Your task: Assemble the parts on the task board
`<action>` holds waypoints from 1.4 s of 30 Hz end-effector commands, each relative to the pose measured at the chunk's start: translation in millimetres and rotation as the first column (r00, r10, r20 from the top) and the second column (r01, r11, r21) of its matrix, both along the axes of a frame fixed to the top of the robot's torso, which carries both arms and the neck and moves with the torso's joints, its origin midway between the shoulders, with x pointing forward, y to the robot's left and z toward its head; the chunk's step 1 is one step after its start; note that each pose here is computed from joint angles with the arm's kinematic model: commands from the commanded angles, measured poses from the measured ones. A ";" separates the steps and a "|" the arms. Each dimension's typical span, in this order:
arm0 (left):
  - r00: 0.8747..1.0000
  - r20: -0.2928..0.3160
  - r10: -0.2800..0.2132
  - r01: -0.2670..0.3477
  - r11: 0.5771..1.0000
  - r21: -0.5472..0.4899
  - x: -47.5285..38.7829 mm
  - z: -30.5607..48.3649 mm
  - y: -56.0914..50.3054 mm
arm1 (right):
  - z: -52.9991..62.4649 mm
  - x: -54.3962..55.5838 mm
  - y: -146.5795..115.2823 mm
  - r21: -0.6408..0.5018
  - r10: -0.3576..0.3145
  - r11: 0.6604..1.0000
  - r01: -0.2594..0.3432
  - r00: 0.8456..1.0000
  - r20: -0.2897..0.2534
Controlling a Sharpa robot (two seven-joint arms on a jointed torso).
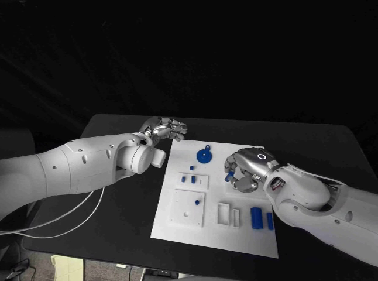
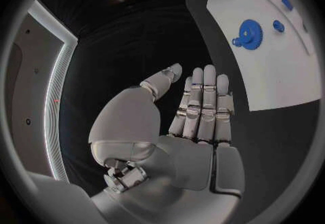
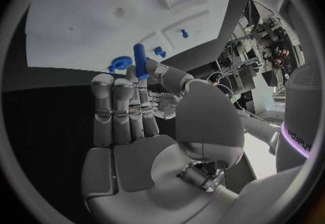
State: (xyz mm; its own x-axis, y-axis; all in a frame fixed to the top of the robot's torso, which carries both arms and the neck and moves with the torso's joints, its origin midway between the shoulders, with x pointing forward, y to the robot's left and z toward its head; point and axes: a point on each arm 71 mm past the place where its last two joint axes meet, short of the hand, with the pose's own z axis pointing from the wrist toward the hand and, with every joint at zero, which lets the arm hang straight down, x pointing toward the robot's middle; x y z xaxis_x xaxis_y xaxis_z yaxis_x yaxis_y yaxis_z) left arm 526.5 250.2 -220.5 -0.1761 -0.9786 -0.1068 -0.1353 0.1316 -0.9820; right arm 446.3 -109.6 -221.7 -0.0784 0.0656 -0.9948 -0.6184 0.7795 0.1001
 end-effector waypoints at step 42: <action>0.999 0.006 -0.032 0.032 0.999 -0.018 0.2 1.5 -14.1 | -68.2 -60.4 103.7 0.026 0.237 0.971 -0.236 0.961 -0.139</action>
State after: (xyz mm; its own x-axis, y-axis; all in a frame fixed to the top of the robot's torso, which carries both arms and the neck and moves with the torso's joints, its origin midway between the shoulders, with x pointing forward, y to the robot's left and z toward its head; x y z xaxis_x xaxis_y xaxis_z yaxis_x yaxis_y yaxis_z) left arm 526.7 238.5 -220.4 -0.1956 -0.9756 -0.0993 -0.1326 0.1267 -0.9830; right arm 387.3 -7.1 -288.6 -0.2348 0.0575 -0.9703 -0.7509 0.6231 0.2186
